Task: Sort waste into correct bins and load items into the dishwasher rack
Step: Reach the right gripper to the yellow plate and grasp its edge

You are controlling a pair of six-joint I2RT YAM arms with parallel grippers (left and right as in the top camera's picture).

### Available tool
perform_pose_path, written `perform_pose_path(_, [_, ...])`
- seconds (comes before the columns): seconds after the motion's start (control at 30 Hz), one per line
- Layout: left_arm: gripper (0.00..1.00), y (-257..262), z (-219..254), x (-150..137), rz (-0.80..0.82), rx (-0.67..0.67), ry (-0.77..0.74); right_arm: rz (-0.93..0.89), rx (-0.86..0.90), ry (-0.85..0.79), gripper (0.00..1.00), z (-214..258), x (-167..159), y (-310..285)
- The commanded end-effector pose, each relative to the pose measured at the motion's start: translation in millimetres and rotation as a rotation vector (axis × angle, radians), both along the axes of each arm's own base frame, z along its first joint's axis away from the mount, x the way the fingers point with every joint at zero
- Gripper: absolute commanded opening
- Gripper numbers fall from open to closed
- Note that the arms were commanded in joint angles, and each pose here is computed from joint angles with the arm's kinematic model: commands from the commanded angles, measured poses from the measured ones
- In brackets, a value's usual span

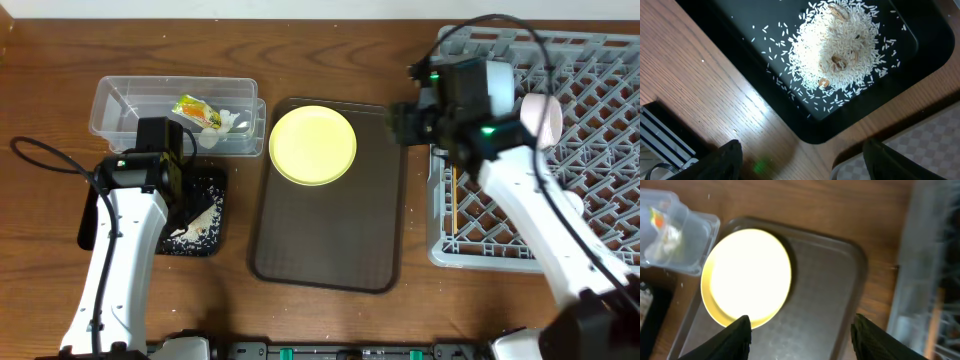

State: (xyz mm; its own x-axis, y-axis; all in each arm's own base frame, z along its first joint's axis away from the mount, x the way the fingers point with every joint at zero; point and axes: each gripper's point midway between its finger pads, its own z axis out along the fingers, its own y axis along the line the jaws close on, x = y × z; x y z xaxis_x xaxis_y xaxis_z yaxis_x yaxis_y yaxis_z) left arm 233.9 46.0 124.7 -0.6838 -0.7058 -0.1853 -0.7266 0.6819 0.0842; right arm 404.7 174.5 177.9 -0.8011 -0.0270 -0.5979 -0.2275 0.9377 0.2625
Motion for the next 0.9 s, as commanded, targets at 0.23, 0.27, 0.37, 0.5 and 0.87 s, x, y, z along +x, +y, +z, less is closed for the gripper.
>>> perform_pose_path(0.23, [0.8, 2.2, 4.3, 2.2, -0.004, 0.007, -0.009, 0.015, -0.023, 0.16, 0.62, -106.0, 9.2, 59.9])
perform_pose_path(0.27, [0.8, 2.2, 4.3, 2.2, -0.004, 0.007, -0.009, 0.013, -0.023, 0.17, 0.62, -113.2, 9.1, 62.6])
perform_pose_path(0.37, [0.8, 2.2, 4.3, 2.1, -0.004, 0.007, -0.009, -0.002, -0.025, 0.207, 0.61, -138.0, 8.2, 70.0])
perform_pose_path(0.5, [0.8, 2.2, 4.3, 2.1, -0.004, 0.007, -0.009, -0.011, -0.038, 0.253, 0.47, -164.5, 4.5, 73.4])
perform_pose_path(0.87, [0.8, 2.2, 4.3, 2.1, -0.004, 0.007, -0.009, -0.05, -0.065, 0.263, 0.09, -164.4, 7.8, 56.4])
